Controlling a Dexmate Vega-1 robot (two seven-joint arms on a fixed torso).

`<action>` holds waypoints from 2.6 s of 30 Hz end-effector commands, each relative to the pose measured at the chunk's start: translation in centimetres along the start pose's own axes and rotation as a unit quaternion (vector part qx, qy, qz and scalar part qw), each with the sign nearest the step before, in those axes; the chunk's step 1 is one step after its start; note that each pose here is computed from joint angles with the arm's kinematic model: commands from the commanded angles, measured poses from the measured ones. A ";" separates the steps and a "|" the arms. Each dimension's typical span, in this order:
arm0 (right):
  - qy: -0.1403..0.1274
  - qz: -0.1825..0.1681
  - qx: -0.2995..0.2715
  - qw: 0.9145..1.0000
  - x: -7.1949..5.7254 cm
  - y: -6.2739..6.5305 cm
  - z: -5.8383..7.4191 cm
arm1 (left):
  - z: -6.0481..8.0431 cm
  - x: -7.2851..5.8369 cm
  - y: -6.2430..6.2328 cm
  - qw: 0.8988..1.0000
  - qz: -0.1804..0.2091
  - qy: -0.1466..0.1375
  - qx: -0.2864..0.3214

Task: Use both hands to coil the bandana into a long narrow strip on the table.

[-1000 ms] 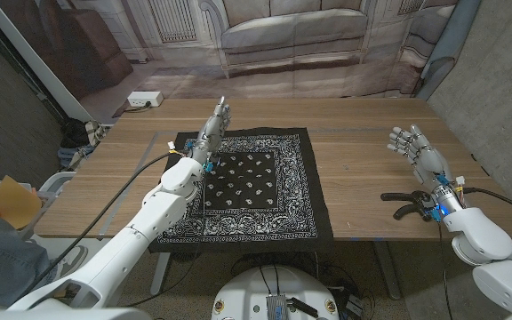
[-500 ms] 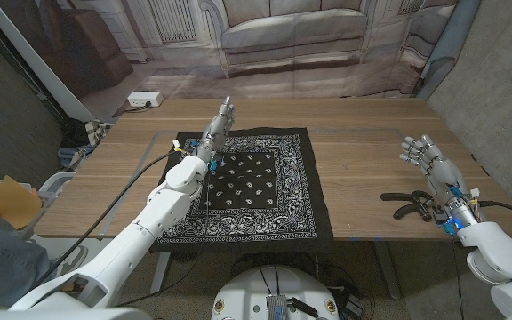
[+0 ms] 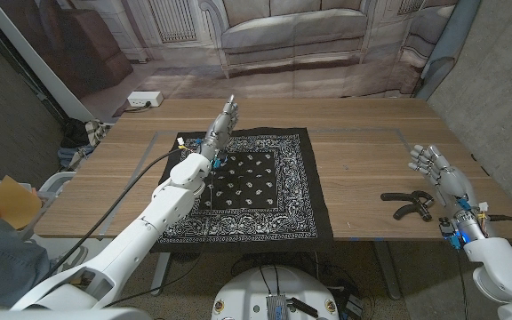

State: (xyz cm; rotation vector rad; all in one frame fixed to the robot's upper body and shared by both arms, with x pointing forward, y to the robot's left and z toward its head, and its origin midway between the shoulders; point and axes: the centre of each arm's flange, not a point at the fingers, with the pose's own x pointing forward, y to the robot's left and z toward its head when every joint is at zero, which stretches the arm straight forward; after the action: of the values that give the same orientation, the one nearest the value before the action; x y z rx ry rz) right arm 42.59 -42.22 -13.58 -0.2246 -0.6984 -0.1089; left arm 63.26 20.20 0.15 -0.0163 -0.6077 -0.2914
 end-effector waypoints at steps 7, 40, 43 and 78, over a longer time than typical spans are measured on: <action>0.013 -0.028 -0.109 0.994 -1.8 -1.8 -0.2 | -0.2 0.3 -0.3 1.000 -0.002 0.006 0.000; 0.066 -0.008 -0.397 0.915 -2.2 -3.6 0.7 | 0.8 0.2 0.0 1.000 -0.005 0.006 0.012; 0.075 -0.005 -0.404 0.912 -2.0 -3.7 0.8 | 0.6 0.2 0.0 1.000 -0.005 0.006 0.012; 0.203 0.153 -0.552 0.794 0.6 -1.6 3.6 | 0.4 -0.1 0.0 1.000 0.002 0.000 0.005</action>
State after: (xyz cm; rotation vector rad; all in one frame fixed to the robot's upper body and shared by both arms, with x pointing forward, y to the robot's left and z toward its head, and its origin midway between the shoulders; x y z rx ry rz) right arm 40.39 -43.71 -11.15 -1.3496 -0.2135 -0.3112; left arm 63.10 20.16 0.54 0.0023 -0.6036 -0.2850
